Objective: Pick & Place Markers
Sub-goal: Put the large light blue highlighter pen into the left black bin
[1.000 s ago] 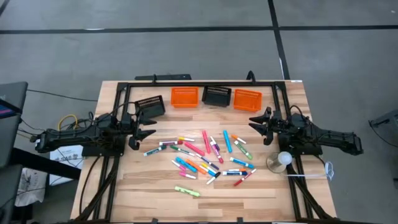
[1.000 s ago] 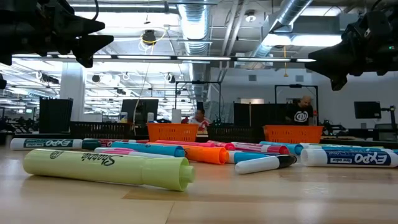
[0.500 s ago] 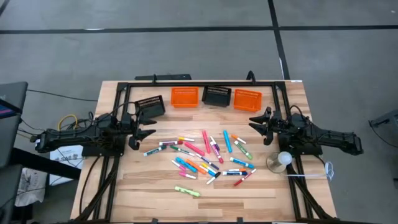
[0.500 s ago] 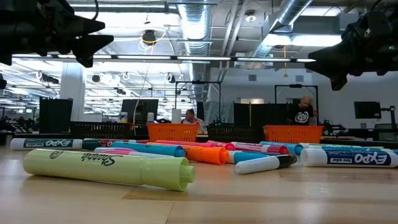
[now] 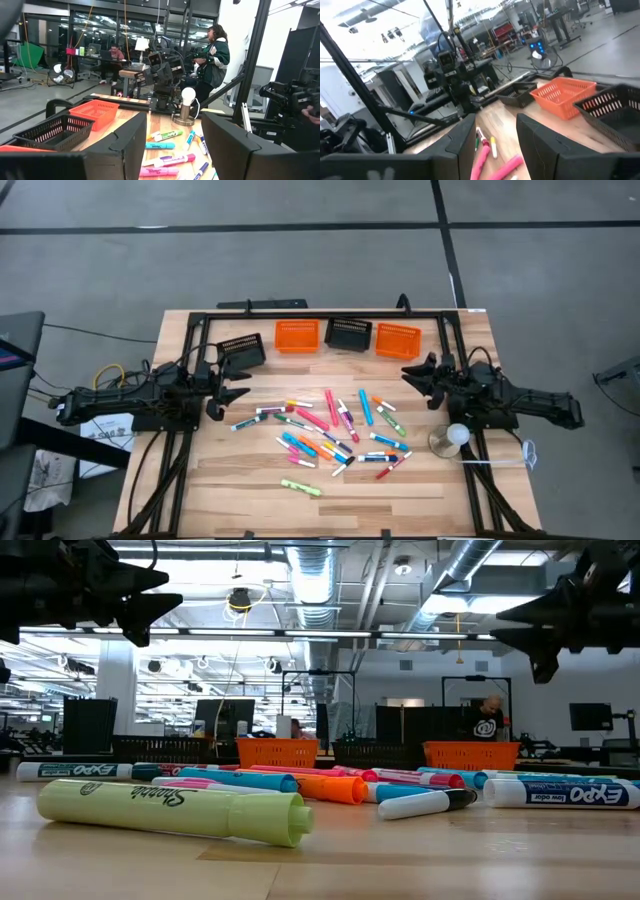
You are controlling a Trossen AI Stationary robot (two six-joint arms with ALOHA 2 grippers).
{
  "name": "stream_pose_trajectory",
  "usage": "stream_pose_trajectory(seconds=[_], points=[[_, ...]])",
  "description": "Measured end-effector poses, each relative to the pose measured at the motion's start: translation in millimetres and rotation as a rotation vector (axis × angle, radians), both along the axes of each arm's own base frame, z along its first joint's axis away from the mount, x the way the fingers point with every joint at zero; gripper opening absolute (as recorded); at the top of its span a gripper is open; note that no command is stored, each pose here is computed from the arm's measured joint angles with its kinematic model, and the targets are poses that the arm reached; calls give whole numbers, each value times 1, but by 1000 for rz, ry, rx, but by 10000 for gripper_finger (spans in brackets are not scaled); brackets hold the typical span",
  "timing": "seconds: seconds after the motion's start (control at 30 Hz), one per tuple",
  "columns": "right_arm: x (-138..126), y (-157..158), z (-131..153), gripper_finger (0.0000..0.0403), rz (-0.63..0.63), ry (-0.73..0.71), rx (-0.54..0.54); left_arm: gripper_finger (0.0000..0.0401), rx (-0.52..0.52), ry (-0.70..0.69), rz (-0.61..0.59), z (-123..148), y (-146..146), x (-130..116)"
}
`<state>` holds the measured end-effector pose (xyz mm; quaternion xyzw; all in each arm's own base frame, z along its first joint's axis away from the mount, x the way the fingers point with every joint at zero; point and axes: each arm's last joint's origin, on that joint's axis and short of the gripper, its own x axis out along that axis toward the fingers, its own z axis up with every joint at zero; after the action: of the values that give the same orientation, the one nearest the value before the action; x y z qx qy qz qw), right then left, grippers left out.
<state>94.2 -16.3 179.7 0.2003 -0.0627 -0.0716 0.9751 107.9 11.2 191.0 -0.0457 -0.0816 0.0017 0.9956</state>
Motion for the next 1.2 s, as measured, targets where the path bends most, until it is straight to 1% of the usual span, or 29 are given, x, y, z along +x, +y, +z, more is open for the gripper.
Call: stream_pose_trajectory(seconds=[0.1, 0.23, 0.4, 0.57, 0.67, 0.8, 0.97, 1.0, 1.13, 1.2], points=[[-3, 2, 16, 131, 26, -40, -39, 190, 0, -4, 0, 0, 0, 0], [-5, 5, 39, 131, 60, -8, -88, 190, 0, -3, 0, 0, 0, 0], [1, 6, 64, 131, 86, 154, -117, 190, 0, -3, 0, 0, 0, 0], [20, 4, 80, 131, 103, 357, -108, 190, 0, -4, 0, 0, 0, 0], [33, 2, 87, 131, 114, 434, -134, 190, 0, -3, 0, 0, 0, 0], [52, 0, 95, 131, 131, 496, -195, 190, 0, -3, 0, 0, 0, 0], [74, -2, 101, 131, 146, 548, -187, 190, 0, -3, 0, 0, 0, 0], [77, -2, 100, 131, 144, 554, -169, 190, 0, -3, 0, 0, 0, 0], [90, -5, 92, 131, 117, 580, -30, 190, 0, -3, 0, 0, 0, 0], [95, -8, 86, 131, 104, 613, 4, 190, 1, -3, 0, 0, 0, 0]])
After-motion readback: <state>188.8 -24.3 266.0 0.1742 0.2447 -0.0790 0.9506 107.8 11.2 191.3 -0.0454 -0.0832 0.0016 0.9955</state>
